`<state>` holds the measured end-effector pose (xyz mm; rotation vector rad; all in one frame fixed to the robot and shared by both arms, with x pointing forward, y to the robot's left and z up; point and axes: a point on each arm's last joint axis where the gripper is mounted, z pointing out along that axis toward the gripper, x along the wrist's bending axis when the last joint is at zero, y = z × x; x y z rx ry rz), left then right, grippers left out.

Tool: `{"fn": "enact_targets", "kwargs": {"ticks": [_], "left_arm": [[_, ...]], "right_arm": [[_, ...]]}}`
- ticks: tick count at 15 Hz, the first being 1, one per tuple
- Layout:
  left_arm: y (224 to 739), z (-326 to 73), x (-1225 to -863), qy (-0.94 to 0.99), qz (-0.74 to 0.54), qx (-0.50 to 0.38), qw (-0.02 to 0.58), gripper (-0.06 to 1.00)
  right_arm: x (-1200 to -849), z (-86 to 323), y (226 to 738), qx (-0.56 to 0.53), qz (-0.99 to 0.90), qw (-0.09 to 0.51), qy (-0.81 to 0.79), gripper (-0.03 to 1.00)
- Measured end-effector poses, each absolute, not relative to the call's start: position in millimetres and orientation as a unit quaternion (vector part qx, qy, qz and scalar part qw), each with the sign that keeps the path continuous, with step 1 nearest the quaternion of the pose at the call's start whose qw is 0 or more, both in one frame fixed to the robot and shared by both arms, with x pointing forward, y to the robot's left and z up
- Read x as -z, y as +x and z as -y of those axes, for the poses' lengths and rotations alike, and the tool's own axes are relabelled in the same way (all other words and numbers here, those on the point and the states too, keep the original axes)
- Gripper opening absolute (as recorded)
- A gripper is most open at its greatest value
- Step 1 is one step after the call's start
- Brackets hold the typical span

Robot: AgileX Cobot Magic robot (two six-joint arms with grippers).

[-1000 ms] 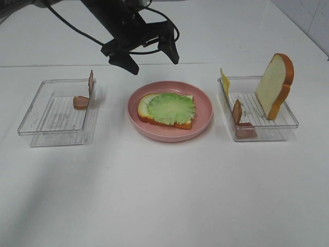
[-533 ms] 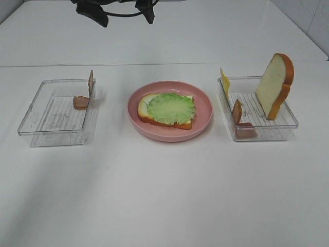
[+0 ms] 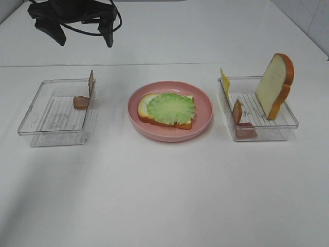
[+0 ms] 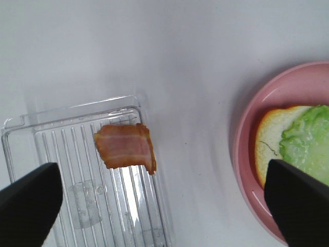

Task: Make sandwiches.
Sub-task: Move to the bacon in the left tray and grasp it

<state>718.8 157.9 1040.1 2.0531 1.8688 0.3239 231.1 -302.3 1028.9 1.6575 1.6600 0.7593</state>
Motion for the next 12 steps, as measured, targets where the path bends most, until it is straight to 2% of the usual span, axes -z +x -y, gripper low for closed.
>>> {"fn": "enact_targets", "kwargs": {"ticks": [2,7,12], "left_arm": [[721.9,-161.7,-1028.5,0.722,-0.664,-0.107,0.160,0.99],[732.5,-158.6,-970.9,0.727,-0.673,-0.076,0.113,0.99],[735.5,-157.6,-943.6,0.721,-0.684,-0.060,0.092,0.99]], "right_arm": [[-1028.9,302.3,231.1,-0.291,-0.635,0.332,0.634,0.98],[-1028.9,302.3,231.1,-0.291,-0.635,0.332,0.634,0.98],[-1028.9,302.2,231.1,-0.291,-0.635,0.331,0.634,0.98]]}}
